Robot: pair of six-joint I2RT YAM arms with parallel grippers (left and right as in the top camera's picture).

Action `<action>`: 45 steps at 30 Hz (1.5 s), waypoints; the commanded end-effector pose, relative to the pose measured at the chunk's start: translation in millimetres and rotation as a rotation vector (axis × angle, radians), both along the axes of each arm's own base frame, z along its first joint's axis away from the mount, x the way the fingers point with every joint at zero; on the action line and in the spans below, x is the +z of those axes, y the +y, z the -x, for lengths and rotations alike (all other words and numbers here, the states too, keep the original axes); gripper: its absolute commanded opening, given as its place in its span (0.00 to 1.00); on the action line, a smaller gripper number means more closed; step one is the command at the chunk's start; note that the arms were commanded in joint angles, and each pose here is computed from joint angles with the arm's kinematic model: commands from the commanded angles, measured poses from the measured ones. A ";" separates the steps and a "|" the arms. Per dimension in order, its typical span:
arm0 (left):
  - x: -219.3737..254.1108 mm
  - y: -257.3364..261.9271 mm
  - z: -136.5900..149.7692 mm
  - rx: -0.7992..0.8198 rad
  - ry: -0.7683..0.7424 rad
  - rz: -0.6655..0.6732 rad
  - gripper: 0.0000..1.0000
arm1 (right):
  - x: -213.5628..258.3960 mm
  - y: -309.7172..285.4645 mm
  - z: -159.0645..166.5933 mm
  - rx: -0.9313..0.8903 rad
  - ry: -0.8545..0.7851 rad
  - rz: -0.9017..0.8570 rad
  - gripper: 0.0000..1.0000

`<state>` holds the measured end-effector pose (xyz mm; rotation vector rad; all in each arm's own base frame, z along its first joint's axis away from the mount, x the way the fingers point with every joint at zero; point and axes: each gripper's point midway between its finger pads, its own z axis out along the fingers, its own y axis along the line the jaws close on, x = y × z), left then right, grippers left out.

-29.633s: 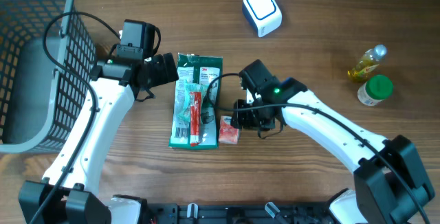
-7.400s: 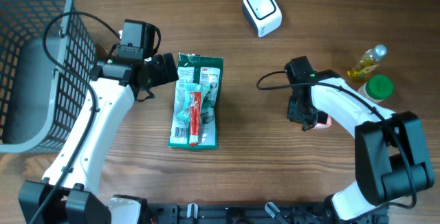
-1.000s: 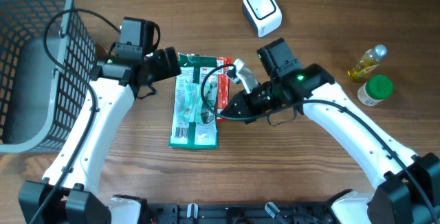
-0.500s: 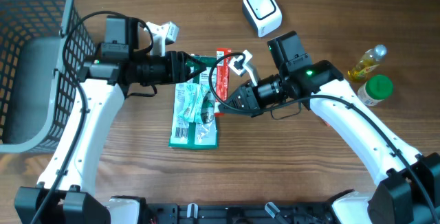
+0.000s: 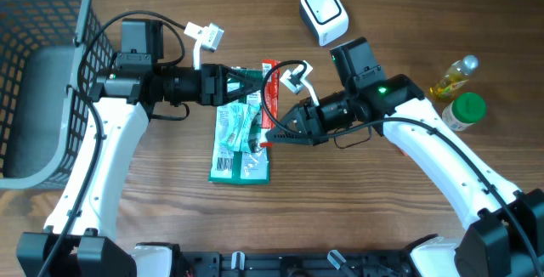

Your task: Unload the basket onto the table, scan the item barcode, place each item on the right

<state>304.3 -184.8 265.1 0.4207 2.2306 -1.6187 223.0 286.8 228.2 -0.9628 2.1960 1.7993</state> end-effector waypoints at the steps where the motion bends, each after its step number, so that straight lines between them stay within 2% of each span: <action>1: 17.7 -0.7 4.3 -0.025 -0.066 0.032 0.49 | 14.1 3.3 9.6 0.045 -0.025 -0.061 0.10; 11: 17.9 -11.4 10.4 -0.060 -0.071 0.033 0.47 | 15.4 6.5 10.6 0.054 -0.039 -0.069 0.10; 16: 19.9 -16.7 10.2 -0.076 -0.103 0.034 0.37 | 15.5 7.2 11.6 0.058 -0.039 -0.070 0.10; 24: 21.3 -16.8 7.8 -0.075 -0.125 0.035 0.33 | 17.8 8.3 13.9 0.070 -0.038 -0.083 0.10; 34: 15.1 -14.6 1.8 -0.046 -0.134 -0.007 0.32 | 20.6 15.7 21.3 0.105 -0.061 -0.103 0.10; 37: 15.1 -14.6 1.8 -0.046 -0.134 -0.007 0.27 | 20.6 15.9 21.2 0.105 -0.062 -0.103 0.10; 40: 15.2 -14.6 1.5 -0.046 -0.136 -0.007 0.18 | 20.6 16.0 21.3 0.106 -0.062 -0.103 0.10; 45: 15.9 -14.7 0.7 -0.046 -0.144 -0.006 0.18 | 20.6 17.6 23.8 0.114 -0.063 -0.104 0.11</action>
